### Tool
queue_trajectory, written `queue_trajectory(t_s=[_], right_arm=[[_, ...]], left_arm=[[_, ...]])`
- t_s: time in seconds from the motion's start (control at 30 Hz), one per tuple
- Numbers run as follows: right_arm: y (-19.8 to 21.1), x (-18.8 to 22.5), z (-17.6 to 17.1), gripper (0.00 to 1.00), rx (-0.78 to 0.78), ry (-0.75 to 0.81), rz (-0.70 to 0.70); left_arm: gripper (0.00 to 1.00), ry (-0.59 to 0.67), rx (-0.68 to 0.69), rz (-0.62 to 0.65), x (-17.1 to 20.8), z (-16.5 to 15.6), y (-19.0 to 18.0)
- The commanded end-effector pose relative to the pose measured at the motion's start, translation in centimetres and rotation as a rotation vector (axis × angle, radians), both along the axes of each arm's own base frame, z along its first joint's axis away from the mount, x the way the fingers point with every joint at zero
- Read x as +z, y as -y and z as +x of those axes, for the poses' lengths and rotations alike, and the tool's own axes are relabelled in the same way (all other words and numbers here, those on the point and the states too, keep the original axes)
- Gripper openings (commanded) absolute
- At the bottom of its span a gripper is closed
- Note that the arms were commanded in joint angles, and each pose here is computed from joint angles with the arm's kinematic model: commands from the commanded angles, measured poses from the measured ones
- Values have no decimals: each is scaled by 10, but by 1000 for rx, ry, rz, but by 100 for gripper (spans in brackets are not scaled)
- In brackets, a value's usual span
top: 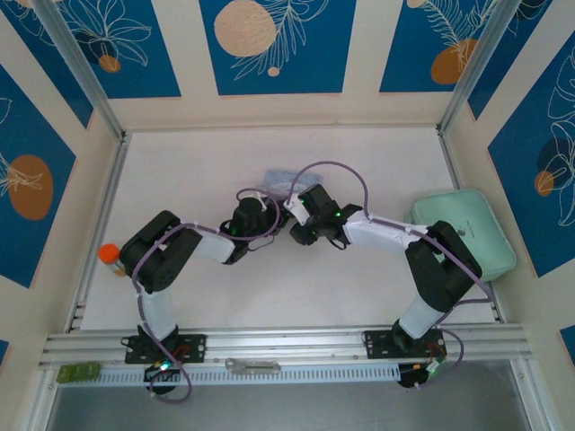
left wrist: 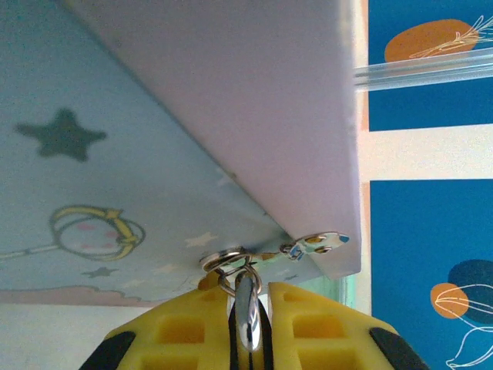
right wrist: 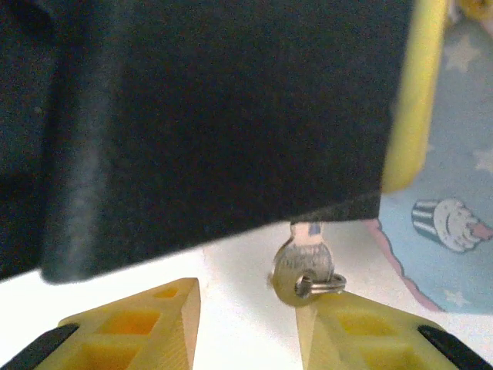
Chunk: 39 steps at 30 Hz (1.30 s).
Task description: Unlock the padlock with the key
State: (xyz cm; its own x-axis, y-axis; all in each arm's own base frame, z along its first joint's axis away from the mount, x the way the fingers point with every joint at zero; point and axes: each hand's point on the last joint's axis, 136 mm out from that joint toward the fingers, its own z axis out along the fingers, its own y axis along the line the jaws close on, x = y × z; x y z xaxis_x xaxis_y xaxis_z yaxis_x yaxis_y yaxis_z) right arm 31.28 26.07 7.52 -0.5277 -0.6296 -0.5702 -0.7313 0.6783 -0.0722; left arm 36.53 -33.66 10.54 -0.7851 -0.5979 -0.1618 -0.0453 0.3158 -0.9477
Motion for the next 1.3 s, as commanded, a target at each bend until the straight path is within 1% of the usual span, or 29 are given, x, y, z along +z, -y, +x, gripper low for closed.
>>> queue_trajectory(t_s=[0.0,0.23,0.37,0.43,0.63,0.73,0.83,0.9,1.0,1.17,1.27], right_arm=[[-11,29,19,38,37,150,55],[-13,29,30,37,26,218,55],[-11,21,34,28,25,228,22],[-9,18,36,25,26,239,9],[-10,22,38,10,39,278,11],[-11,23,39,0,47,291,17],[-15,24,38,0,58,282,30],[-18,25,36,0,63,258,53],[-20,27,33,0,52,158,127],[-22,37,23,0,39,-98,357],[-20,41,23,0,20,-222,462]], left_arm=[[0,40,-25,-62,29,-1,4],[0,38,-30,-61,31,-3,4],[0,37,-36,-77,34,-4,5],[0,39,-40,-81,37,-5,5],[0,34,-47,-87,42,-7,5],[0,30,-56,-102,45,-8,6],[0,27,-62,-109,47,-10,7],[0,30,-64,-110,49,-10,6],[0,43,-71,-110,50,-12,6],[0,90,-90,-113,54,-13,8],[0,116,-103,-125,56,-14,9]])
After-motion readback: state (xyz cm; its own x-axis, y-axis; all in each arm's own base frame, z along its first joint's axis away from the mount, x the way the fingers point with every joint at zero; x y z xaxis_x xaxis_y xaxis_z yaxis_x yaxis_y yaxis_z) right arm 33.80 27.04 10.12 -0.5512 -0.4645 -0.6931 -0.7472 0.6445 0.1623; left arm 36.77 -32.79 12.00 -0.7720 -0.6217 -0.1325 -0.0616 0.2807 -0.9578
